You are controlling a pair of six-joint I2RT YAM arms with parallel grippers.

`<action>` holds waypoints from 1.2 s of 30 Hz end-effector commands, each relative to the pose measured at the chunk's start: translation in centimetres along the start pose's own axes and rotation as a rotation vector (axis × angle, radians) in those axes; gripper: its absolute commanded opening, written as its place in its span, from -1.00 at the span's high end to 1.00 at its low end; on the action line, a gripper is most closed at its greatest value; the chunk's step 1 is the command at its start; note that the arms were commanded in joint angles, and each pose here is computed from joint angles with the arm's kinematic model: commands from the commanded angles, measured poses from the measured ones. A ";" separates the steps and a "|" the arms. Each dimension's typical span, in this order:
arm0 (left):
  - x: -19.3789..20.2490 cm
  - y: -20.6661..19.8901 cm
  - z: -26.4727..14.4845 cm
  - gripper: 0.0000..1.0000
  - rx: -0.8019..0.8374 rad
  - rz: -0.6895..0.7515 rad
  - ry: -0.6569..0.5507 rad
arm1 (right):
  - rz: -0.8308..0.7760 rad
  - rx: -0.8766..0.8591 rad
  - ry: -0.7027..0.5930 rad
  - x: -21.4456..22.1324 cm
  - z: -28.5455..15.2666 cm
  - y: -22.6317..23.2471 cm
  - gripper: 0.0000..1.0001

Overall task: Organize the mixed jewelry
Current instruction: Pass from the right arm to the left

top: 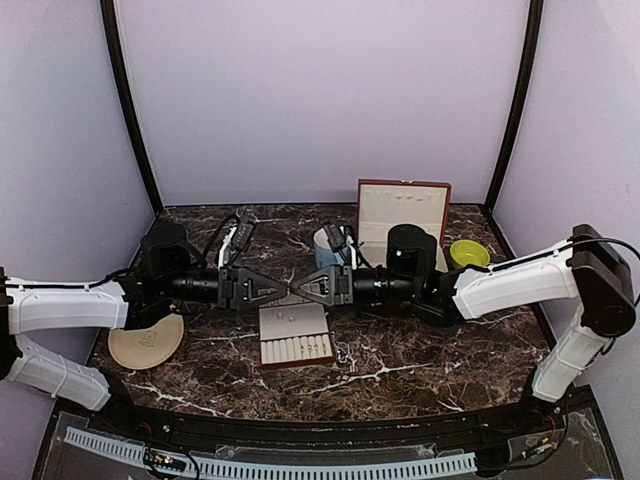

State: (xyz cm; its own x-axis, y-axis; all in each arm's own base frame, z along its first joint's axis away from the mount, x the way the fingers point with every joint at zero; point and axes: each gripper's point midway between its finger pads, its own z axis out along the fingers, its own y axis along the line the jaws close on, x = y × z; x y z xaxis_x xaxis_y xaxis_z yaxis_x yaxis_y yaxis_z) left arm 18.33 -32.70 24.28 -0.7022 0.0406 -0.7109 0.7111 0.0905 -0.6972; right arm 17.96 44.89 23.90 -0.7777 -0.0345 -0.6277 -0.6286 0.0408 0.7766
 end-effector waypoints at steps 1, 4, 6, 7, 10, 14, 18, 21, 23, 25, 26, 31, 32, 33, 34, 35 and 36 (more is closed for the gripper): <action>-0.9 -1.1 0.2 0.02 0.033 0.024 -0.006 | -0.062 -0.020 -0.027 -1.3 0.1 2.0 1.00; -0.9 -0.8 0.4 0.09 0.029 0.016 -0.002 | -0.066 -0.028 -0.028 -1.4 0.1 2.2 1.00; -0.8 -0.7 0.5 0.13 0.026 0.009 0.000 | -0.066 -0.029 -0.027 -1.4 0.2 2.2 1.00; -0.7 -0.7 0.5 0.15 0.027 0.007 0.001 | -0.065 -0.029 -0.027 -1.4 0.2 2.2 1.00; -0.7 -0.6 0.6 0.22 0.026 0.004 0.005 | -0.063 -0.030 -0.029 -1.4 0.2 2.2 1.00; -0.6 -0.5 0.8 0.30 0.028 0.002 0.010 | -0.063 -0.031 -0.029 -1.4 0.2 2.2 1.00; -0.5 -0.5 0.9 0.38 0.028 -0.002 0.012 | -0.063 -0.037 -0.026 -1.4 0.2 2.3 1.00; -0.6 -0.6 0.9 0.44 0.033 0.001 0.007 | -0.060 -0.038 -0.023 -1.4 0.3 2.3 1.00; -0.7 -0.5 0.9 0.50 0.032 0.001 0.006 | -0.061 -0.037 -0.024 -1.4 0.3 2.3 1.00; -0.6 -0.4 1.0 0.53 0.031 -0.003 0.008 | -0.059 -0.034 -0.023 -1.4 0.3 2.2 1.00; -0.6 -0.4 1.0 0.54 0.030 -0.005 0.008 | -0.060 -0.034 -0.022 -1.3 0.4 2.2 1.00; -0.7 -0.5 1.0 0.64 0.038 -0.005 0.004 | -0.055 -0.031 -0.013 -1.1 0.4 1.9 1.00; -0.7 -0.6 1.0 0.65 0.040 -0.004 0.000 | -0.055 -0.032 -0.012 -1.1 0.4 1.9 1.00; -0.7 -0.6 1.0 0.65 0.044 -0.005 0.000 | -0.054 -0.033 -0.011 -1.0 0.4 2.0 1.00; -0.8 -0.7 1.0 0.68 0.048 -0.004 -0.004 | -0.053 -0.033 -0.009 -1.0 0.5 1.9 1.00; -0.8 -0.7 1.0 0.70 0.050 -0.004 -0.004 | -0.052 -0.033 -0.007 -0.9 0.4 1.9 1.00; -0.8 -0.7 1.0 0.73 0.053 -0.006 -0.007 | -0.052 -0.033 -0.007 -0.9 0.4 1.9 1.00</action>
State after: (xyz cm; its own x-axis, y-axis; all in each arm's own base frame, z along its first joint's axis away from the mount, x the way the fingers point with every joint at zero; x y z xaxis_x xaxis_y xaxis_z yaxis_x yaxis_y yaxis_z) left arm 18.46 -33.42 23.12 -0.7417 0.0634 -0.6677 0.6705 0.0942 -0.7359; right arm 17.97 45.17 24.07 -0.7687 -0.0417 -0.6383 -0.6396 0.0510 0.7670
